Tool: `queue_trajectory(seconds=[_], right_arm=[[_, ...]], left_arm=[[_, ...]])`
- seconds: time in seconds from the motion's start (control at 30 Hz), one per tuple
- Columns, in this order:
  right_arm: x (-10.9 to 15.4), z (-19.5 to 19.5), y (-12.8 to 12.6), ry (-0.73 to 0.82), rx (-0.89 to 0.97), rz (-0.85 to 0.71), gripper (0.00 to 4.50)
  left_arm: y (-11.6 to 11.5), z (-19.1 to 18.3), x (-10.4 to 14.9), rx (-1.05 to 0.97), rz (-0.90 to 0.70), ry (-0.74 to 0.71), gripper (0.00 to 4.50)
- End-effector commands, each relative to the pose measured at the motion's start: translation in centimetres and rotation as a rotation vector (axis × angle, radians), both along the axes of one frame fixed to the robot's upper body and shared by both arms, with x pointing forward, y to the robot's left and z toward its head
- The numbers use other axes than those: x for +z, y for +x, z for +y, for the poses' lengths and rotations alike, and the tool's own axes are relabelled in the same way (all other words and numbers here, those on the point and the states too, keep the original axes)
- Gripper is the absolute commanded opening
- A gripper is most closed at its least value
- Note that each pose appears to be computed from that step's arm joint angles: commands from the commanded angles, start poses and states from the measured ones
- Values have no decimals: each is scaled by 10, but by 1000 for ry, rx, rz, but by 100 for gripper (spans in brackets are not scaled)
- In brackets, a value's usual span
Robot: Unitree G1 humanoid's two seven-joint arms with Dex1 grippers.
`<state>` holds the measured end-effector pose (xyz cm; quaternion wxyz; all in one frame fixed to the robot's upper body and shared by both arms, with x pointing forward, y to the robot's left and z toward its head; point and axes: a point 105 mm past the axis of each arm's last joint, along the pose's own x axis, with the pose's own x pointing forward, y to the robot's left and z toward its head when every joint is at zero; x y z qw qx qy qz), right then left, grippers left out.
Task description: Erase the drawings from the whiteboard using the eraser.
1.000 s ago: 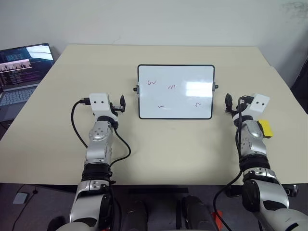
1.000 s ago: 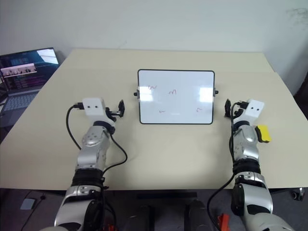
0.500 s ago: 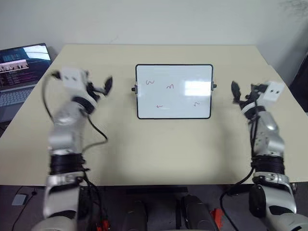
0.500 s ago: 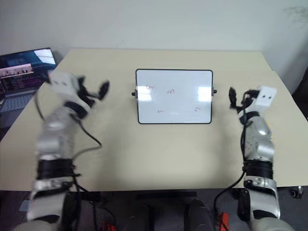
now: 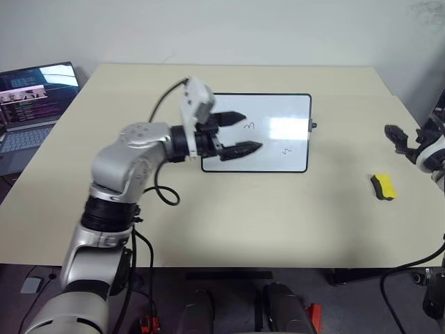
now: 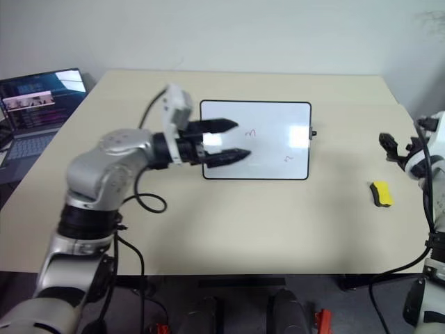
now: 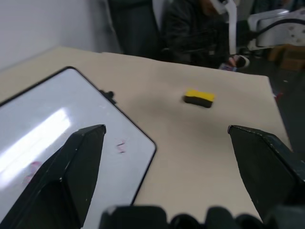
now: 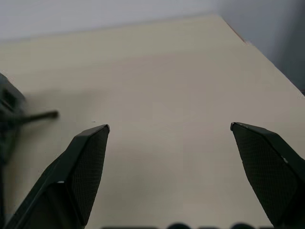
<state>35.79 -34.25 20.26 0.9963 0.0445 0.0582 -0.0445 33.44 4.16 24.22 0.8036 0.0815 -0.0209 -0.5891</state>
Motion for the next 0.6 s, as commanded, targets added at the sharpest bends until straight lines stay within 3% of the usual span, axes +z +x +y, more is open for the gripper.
queue_trajectory(seconds=[0.03, 0.33, 0.6], right_arm=[[3, -12, -8, -31, -32, -2, 447], [-38, -5, -19, 61, 39, 145, 447], [-58, -8, -26, 92, 16, 215, 447]], left_arm=[[-1, -20, -2, -21, -18, 23, 450], [-9, -36, -35, -57, 39, 105, 450], [-11, -38, -38, -58, 50, 111, 450]])
